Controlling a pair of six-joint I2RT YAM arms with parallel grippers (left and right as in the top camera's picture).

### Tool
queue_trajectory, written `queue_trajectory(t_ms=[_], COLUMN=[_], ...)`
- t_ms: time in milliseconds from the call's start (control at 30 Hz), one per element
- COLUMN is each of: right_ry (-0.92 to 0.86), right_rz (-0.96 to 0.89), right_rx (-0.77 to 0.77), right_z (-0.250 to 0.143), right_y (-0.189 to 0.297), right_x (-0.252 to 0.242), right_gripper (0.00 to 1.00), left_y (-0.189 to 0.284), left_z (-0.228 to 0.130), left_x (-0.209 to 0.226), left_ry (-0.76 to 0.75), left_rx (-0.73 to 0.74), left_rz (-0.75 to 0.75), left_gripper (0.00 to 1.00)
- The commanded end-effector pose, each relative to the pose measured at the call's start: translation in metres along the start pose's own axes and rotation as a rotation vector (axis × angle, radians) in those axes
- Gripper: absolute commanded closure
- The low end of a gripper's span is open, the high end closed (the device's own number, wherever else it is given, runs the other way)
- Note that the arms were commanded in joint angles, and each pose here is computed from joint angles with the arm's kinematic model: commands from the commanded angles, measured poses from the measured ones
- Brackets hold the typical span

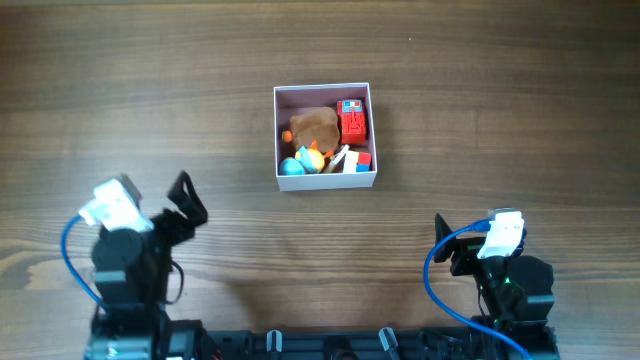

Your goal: Pack container

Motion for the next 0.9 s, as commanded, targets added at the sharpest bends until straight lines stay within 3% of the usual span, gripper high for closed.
queue_trajectory(t_ms=[0,133,467,867], right_ry=[0.012,0.013,0.013,0.013], right_rz=[0.022,0.022,0.022,0.022], right_rx=[0.000,0.000,0.000,0.000], right_z=[-0.002,-0.002,-0.002,-0.002], right_y=[-0.001,-0.001,-0.001,-0.001], right_x=[0.001,0.001,0.001,0.001], right_gripper=[0.00,0.00,0.00,0.00], left_y=[-0.007,-0.012,-0.017,-0.016], left_z=[-0.034,-0.057,-0.078,-0.077], left_x=[0.011,0.019,0.026,0.026], left_ry=[0.070,0.072,0.073,0.074], left_rx=[-0.028,-0.044,-0.077,-0.095], left_rz=[-0.031,-0.038,-0.050,-0.058], left_gripper=[0.00,0.00,0.00,0.00])
Point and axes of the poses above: each gripper's point midway between its finger pads, its own y axis back along the fingers, its own x axis along the line the jaws close on, z = x × y, the point moved 10 cm from there along y, back along the fingers, and after that the axes turned 6 degrees about -y, right-handed, at the moved point
